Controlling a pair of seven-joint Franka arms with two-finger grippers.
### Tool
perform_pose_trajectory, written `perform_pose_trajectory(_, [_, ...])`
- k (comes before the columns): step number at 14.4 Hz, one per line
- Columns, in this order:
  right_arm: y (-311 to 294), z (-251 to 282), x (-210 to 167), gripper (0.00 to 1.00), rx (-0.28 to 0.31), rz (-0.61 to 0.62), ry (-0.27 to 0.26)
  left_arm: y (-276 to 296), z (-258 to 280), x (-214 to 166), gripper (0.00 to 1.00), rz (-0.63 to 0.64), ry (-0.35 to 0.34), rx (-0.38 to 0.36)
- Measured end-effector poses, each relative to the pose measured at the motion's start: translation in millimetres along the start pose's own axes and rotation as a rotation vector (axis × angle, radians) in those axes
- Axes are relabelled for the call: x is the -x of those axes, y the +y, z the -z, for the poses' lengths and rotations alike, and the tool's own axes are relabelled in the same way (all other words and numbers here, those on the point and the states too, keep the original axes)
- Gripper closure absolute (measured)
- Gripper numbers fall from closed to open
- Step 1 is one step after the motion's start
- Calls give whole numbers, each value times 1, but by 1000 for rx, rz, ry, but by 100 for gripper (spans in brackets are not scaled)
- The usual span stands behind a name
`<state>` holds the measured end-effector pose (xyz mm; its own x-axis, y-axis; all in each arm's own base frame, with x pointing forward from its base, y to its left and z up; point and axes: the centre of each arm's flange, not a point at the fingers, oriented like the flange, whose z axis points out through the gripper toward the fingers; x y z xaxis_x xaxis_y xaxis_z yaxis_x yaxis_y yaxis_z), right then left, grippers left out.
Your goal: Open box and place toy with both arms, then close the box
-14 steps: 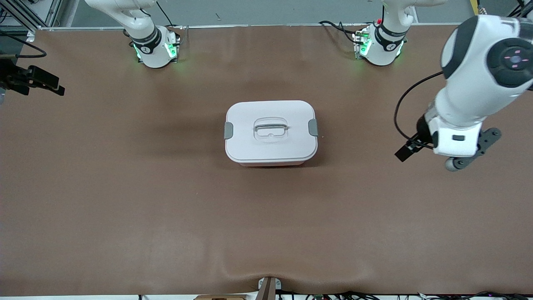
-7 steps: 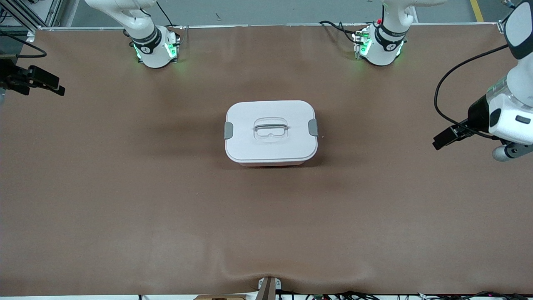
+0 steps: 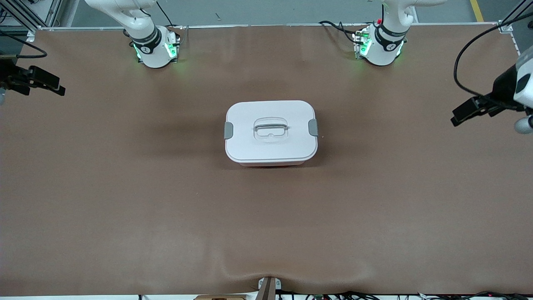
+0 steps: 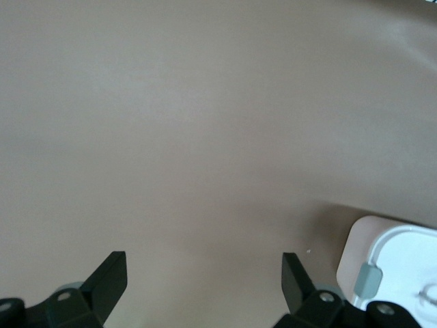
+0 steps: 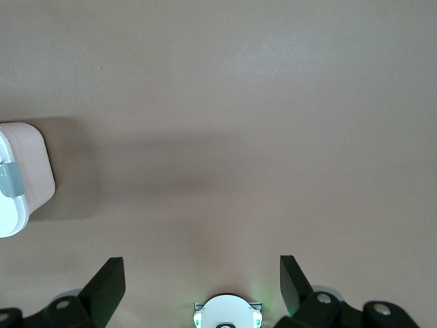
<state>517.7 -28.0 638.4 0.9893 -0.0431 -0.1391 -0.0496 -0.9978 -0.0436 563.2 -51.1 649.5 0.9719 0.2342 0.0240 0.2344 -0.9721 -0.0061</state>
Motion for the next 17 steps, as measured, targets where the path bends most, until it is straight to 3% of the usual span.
perform_pose_trajectory(6, [-3,-2,0,0,1,6,-4,-16,13,15,0,-116,-11,-5])
perform_pose_trajectory(17, [-4,-2,0,0,1,9,-3,-23,14,31,0,-149,-42,-13])
